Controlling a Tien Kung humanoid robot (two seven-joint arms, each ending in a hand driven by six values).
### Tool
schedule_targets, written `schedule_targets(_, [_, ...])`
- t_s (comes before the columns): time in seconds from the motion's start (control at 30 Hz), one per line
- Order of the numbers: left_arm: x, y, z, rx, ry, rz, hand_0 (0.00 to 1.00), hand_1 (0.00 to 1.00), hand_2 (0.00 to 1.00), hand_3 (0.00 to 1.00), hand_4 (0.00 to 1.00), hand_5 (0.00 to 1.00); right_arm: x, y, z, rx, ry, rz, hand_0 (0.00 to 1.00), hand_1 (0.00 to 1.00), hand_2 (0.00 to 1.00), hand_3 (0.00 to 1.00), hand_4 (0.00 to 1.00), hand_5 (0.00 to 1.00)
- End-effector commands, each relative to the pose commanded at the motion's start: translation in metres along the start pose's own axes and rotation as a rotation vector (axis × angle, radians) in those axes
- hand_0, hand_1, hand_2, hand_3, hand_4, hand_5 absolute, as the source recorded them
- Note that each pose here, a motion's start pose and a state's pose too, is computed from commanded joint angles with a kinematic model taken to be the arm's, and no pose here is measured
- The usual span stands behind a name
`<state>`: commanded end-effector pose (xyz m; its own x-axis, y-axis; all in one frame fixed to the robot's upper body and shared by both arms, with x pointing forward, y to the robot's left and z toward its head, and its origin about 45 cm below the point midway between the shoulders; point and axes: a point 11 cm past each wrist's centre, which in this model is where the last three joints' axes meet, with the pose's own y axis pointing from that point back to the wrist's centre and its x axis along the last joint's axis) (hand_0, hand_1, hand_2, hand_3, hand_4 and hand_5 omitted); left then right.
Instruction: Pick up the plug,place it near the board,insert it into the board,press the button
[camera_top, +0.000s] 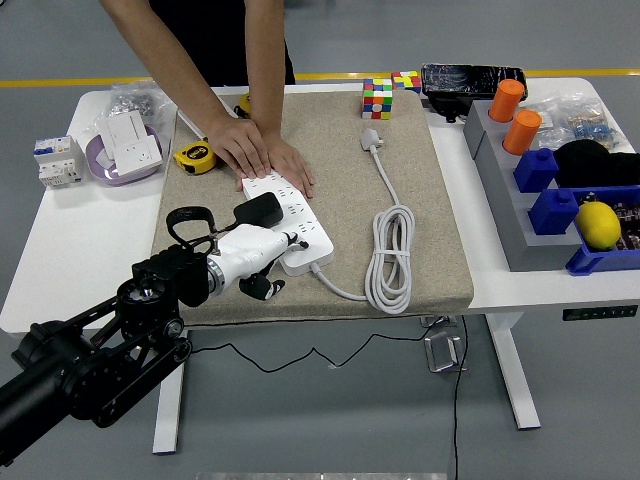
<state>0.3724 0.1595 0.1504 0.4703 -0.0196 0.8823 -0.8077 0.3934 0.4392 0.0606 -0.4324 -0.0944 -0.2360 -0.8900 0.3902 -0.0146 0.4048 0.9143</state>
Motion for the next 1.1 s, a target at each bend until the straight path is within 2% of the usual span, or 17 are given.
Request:
schedule_targets(0.67, [0.0015, 0.0006, -0.0004, -0.002, -0.013, 0.000, 0.158, 0.017, 0.145, 0.880, 0.652, 0.002, -0.0010, 0.0001, -0.0002, 0.000, -0.004, -0.002, 0.868, 0.795, 0.764, 0.777, 0.998, 0.846])
schedule_targets(1.1, [-0.0061, 0.0004, -0.0019, 0.001, -0.021, -0.025, 0.158, 0.017, 0.145, 0.878, 0.656, 0.002, 0.0000, 0.0000, 0.0000, 0.000, -0.003, 0.000, 0.869, 0.795, 0.764, 0.778, 0.998, 0.845])
